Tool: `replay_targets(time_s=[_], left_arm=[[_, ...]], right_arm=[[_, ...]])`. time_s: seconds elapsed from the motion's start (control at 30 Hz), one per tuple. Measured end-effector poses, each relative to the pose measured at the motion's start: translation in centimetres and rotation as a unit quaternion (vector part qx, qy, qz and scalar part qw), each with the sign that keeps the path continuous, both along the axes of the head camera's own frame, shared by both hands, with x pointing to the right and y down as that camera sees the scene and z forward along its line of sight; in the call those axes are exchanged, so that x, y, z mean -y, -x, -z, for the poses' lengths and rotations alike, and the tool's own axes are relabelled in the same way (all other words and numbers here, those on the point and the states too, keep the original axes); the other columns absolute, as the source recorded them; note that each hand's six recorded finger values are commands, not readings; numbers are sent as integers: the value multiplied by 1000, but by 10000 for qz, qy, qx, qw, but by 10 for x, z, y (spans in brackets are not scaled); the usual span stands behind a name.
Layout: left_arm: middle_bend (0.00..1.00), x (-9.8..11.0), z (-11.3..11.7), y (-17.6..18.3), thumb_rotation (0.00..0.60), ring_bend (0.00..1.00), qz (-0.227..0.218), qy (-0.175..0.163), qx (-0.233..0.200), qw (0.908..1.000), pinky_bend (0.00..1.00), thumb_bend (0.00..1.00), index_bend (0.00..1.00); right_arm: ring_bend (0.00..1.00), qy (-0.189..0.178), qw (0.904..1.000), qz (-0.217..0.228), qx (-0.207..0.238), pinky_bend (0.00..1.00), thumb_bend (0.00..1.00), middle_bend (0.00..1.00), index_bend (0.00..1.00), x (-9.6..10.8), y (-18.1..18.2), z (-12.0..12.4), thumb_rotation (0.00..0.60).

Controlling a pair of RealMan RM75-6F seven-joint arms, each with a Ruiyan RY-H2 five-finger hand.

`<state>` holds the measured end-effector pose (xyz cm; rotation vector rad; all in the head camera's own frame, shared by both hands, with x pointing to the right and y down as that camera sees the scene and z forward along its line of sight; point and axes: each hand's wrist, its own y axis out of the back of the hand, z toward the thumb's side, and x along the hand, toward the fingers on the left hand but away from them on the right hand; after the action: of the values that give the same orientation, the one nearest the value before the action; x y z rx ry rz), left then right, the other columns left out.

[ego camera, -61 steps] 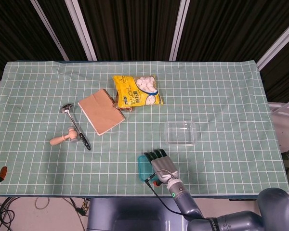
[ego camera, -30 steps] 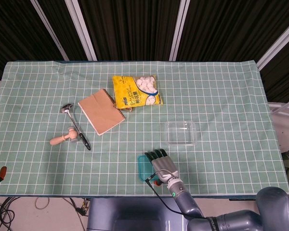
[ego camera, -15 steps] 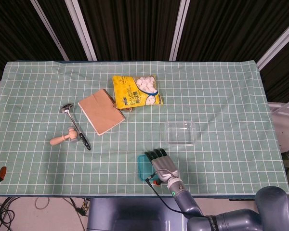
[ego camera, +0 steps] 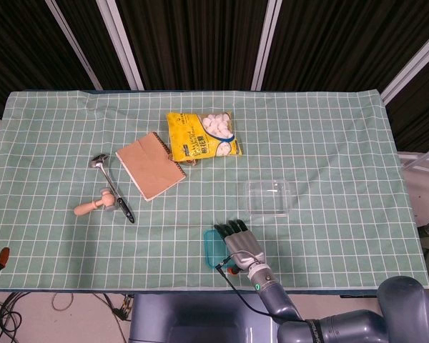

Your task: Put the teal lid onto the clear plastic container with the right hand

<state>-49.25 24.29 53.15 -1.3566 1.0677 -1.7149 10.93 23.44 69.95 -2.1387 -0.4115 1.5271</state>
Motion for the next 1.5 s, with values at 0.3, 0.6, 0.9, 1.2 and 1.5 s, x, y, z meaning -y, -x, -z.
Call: replay_targets(time_s=[0.3,0.6,0.9,1.2,1.5], left_arm=[[0,0,0,0,600,0,12,8,-12,10000,0,321,70],[0,0,0,0,600,0,11,12,-8,10000,0,321,70],[0,0,0,1,600,0,24,14,-5,10000,0,321,70],[0,0,0,1,600,0,23,17,-7,10000,0,321,70],[0,-1,0,1,600,0,25,26,-3,10000,0,321,69]], right_arm=[[40,-31,9999,-69,113,0,217,408,0,3,2,3,600],[87,-73,9997,-121,178,0,221,454,0,4,-1,4,600],[94,-177,9994,-153,257,0,252,474,30,6,1,4,600],[95,-252,9991,-154,301,0,251,474,31,6,1,5,600],[99,-285,9988,-176,366,0,252,476,31,7,1,8,600]])
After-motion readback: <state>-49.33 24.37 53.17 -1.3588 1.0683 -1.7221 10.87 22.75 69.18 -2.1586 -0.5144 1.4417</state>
